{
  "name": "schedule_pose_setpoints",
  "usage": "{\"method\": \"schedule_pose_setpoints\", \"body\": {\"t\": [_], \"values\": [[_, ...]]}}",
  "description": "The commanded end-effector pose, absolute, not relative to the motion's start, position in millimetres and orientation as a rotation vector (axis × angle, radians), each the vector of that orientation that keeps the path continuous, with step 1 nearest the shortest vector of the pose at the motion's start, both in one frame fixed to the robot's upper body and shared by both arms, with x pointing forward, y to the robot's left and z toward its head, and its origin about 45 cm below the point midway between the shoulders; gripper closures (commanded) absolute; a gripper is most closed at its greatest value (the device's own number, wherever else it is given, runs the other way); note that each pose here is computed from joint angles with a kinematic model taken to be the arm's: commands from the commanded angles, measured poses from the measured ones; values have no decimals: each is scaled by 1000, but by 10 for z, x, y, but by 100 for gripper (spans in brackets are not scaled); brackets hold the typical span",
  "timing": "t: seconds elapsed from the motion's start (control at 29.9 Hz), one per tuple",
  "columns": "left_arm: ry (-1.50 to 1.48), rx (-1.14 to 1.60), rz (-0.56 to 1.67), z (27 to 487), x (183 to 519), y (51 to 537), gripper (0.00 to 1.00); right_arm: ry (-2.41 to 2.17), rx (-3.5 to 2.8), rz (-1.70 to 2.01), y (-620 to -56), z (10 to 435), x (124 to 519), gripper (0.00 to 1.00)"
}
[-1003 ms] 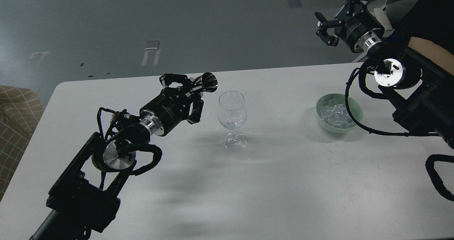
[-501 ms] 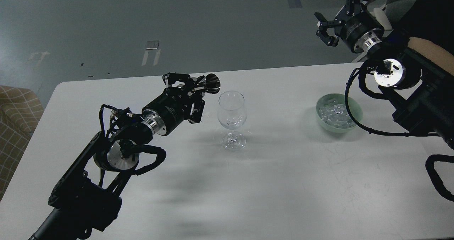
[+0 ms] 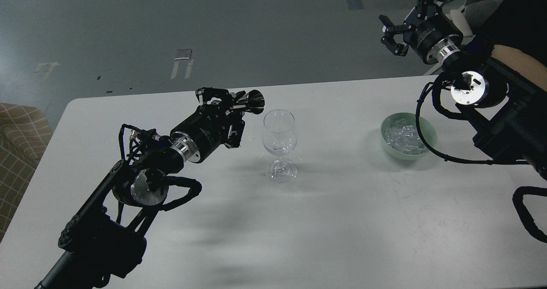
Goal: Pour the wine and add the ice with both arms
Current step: 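Tilt the jigger over the wine glass rim with the left gripper, then rotate the jigger upright and pull it back from the glass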
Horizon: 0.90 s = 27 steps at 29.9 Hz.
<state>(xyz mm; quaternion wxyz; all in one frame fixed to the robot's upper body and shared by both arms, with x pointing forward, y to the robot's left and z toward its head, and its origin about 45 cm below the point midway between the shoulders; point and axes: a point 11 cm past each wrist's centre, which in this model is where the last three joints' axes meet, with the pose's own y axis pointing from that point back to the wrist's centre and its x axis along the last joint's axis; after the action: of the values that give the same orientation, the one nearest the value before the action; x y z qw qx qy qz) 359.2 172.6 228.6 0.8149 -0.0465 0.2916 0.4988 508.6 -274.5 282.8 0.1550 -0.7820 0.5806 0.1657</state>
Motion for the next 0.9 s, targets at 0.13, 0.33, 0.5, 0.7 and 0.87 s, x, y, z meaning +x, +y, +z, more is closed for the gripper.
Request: {"method": "schedule_pose_setpoints", "body": {"t": [0.13, 0.33, 0.5, 0.7, 0.87], "values": [[598, -102, 1058, 2348, 3607, 1708, 100, 1663, -2240, 475, -2745, 2828, 5086, 0], [540, -72, 1074, 2358, 3616, 1719, 100, 1663, -2240, 475, -2745, 2828, 5086, 0], [537, -73, 1064, 2384, 3604, 1696, 100, 1663, -2240, 475, -2745, 2828, 5086, 0], [507, -58, 1072, 2388, 3608, 1699, 100, 1663, -2240, 475, -2745, 2828, 5086, 0], [474, -47, 1078, 2414, 3623, 1699, 100, 1663, -2240, 475, -2745, 2828, 5086, 0]]}}
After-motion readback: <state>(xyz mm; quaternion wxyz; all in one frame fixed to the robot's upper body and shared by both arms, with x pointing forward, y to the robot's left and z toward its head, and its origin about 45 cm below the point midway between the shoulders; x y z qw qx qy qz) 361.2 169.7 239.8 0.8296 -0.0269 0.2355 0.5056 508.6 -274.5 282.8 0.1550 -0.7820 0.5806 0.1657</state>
